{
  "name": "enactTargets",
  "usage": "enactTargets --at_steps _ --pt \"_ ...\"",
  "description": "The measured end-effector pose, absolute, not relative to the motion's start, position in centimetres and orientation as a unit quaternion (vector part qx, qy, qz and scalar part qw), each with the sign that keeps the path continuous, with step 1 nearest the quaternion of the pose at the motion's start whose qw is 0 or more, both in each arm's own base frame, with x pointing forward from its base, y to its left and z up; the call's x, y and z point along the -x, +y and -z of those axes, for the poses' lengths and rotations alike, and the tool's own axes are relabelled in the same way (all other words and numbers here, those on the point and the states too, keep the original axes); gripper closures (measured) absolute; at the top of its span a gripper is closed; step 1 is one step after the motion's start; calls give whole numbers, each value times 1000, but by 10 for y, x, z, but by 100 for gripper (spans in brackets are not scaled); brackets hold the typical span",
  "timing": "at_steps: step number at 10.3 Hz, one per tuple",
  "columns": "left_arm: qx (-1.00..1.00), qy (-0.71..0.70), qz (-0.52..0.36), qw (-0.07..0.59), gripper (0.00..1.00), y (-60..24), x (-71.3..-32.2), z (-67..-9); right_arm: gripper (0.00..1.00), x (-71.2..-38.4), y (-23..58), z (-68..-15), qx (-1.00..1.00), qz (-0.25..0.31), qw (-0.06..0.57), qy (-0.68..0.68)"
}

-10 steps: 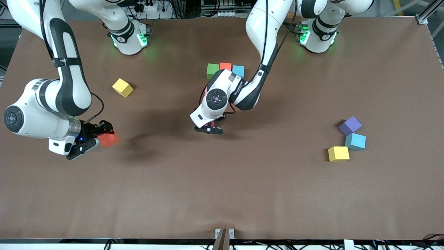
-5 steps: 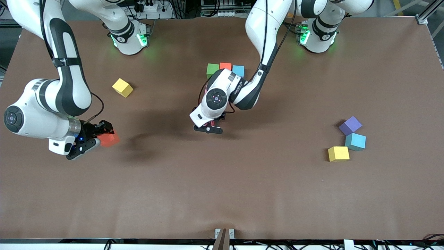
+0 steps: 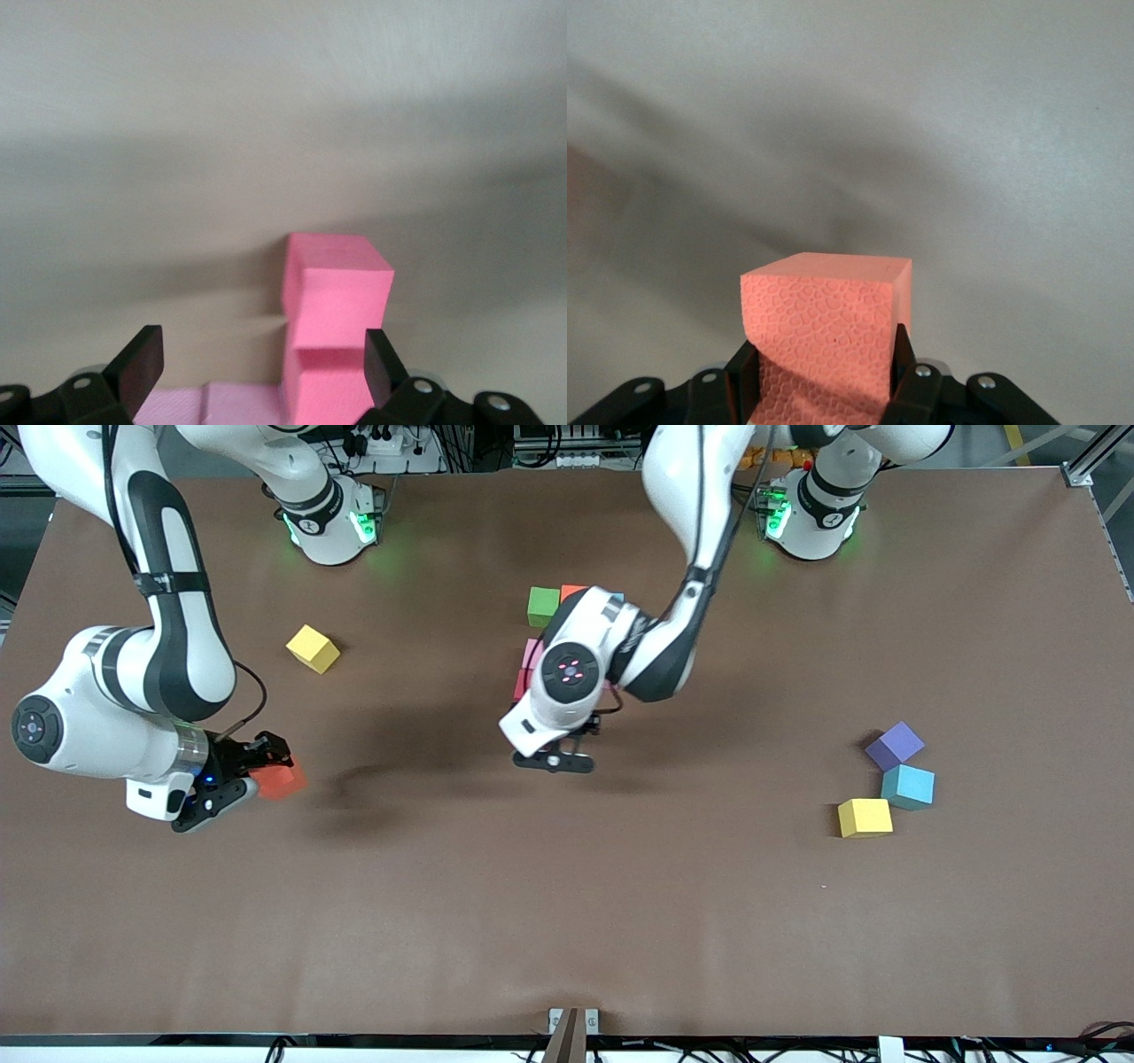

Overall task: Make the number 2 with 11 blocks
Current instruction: 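Set the pink cube on the pink column and open the left gripper, then reach the left gripper to yellow while the right gripper carries orange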

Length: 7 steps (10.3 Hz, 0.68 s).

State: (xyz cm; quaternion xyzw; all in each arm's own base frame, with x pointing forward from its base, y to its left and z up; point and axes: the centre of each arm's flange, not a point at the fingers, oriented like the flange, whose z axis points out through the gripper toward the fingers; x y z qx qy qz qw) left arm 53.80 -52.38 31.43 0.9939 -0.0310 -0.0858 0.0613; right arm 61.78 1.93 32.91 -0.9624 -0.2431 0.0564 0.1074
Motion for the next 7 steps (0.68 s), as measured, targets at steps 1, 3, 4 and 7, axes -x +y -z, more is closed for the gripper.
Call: enactTargets --at_steps 1,3,4,7 --pt "-995 -13 84 56 0 -496 -554 -348 42 -619 33 -331 960 -55 107 -254" --pt "-995 30 82 53 0 -437 -586 -392 42 -621 71 -340 953 -49 103 -281" --pt "-994 42 85 50 0 -403 -602 -405 42 -620 94 -345 948 -46 101 -297" --pt "-996 10 81 22 0 -291 -646 -427 42 -608 184 -355 927 -35 99 -361"
